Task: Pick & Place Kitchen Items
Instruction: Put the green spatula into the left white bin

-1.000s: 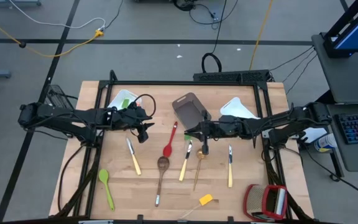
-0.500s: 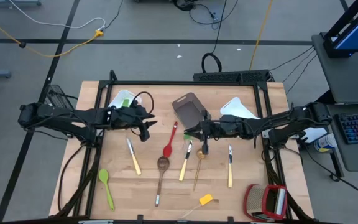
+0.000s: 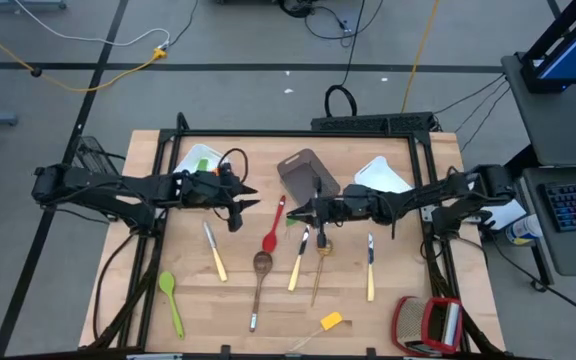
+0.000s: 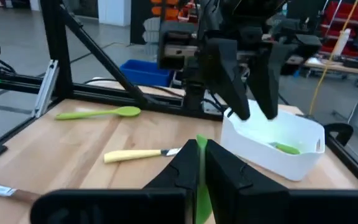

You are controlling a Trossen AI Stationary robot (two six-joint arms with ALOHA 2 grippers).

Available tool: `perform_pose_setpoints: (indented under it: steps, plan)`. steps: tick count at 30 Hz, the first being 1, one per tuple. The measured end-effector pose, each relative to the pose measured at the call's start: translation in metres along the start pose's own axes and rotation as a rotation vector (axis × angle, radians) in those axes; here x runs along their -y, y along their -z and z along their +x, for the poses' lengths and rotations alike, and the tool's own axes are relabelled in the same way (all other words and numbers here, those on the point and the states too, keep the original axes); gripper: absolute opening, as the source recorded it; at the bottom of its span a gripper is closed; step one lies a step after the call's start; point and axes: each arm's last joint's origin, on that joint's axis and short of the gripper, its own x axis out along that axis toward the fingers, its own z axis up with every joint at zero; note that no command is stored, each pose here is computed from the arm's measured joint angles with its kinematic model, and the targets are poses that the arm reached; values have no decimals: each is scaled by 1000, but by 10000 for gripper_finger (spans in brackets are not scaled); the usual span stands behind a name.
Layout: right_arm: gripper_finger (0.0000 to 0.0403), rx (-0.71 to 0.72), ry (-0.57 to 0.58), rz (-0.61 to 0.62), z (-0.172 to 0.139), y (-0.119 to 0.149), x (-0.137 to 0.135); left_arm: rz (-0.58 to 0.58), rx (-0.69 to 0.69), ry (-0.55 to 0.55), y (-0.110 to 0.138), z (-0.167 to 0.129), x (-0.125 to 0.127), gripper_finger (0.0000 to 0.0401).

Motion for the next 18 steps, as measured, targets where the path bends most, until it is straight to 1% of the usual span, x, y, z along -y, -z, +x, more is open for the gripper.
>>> perform_pose_setpoints:
  steps: [2, 5, 7, 10, 13, 14, 18]
  plan:
    - [11, 4, 18, -2, 1, 1, 4, -11, -29, 0, 5, 7, 1, 136]
    - [11, -6, 33, 2, 0, 3, 9, -3, -21, 0, 5, 21, 3, 136]
    - [11, -6, 37, 3, 0, 3, 11, 8, -61, -2, 12, 30, 4, 136]
    - [11, -6, 38, 2, 0, 3, 11, 2, -52, 59, 15, 45, 9, 136]
    - [11, -8, 37, -13, 0, 3, 11, -17, 9, 140, 12, 59, 14, 136]
    - [11, -8, 38, -23, 0, 3, 11, -20, 8, 160, 14, 62, 15, 136]
    - [11, -3, 39, -50, 0, 2, 11, -46, 45, 211, 14, 70, 18, 136]
